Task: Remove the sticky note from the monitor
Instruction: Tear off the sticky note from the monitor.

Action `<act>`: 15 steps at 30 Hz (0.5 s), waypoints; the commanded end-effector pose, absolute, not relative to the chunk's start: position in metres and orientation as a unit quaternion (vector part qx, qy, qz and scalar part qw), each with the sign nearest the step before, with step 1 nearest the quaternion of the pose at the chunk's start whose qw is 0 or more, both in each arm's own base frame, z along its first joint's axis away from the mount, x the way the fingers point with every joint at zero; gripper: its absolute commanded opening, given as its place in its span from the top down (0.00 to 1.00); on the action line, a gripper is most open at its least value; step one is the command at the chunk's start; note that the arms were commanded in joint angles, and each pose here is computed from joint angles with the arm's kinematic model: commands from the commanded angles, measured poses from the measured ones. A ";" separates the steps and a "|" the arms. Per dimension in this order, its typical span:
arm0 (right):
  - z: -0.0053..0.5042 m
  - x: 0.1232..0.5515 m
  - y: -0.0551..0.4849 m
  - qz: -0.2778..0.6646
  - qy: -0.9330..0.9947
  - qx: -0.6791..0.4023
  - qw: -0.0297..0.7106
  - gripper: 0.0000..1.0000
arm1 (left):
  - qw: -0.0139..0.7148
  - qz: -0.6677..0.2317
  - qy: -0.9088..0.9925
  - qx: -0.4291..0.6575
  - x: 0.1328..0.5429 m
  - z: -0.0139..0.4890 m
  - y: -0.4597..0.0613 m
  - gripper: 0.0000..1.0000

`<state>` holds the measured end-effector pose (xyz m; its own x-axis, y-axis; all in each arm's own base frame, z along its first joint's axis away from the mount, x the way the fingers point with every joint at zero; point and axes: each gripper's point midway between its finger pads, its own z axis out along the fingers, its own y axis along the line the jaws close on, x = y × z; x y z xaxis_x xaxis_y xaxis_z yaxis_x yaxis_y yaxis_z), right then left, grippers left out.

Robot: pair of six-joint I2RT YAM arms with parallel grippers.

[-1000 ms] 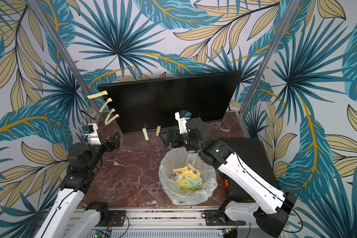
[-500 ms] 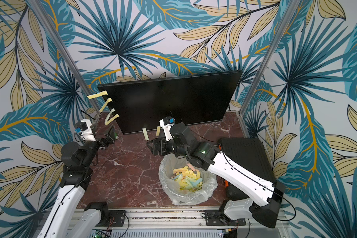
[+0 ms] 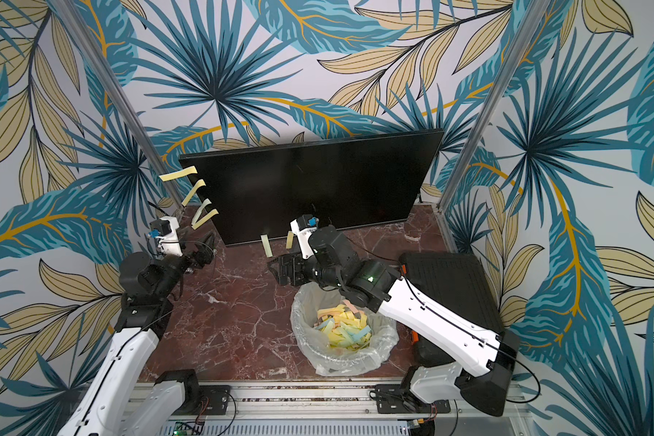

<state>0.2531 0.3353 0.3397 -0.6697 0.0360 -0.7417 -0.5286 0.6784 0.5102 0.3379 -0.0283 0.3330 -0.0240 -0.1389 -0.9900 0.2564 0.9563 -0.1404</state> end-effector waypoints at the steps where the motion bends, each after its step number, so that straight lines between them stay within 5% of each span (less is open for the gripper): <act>1: 0.343 0.255 0.337 0.367 0.831 -0.153 0.388 0.11 | 0.725 -0.137 0.672 0.060 0.337 0.364 -0.029 0.21; 15: 0.339 0.256 0.337 0.362 0.834 -0.152 0.387 0.11 | 0.725 -0.141 0.671 0.067 0.347 0.371 -0.028 0.38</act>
<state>0.2547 0.3362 0.3369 -0.6680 0.0322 -0.7434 -0.5254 0.6870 0.5019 0.3477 -0.0286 0.3506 0.0067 -0.1267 -0.9919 0.2803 0.9524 -0.1198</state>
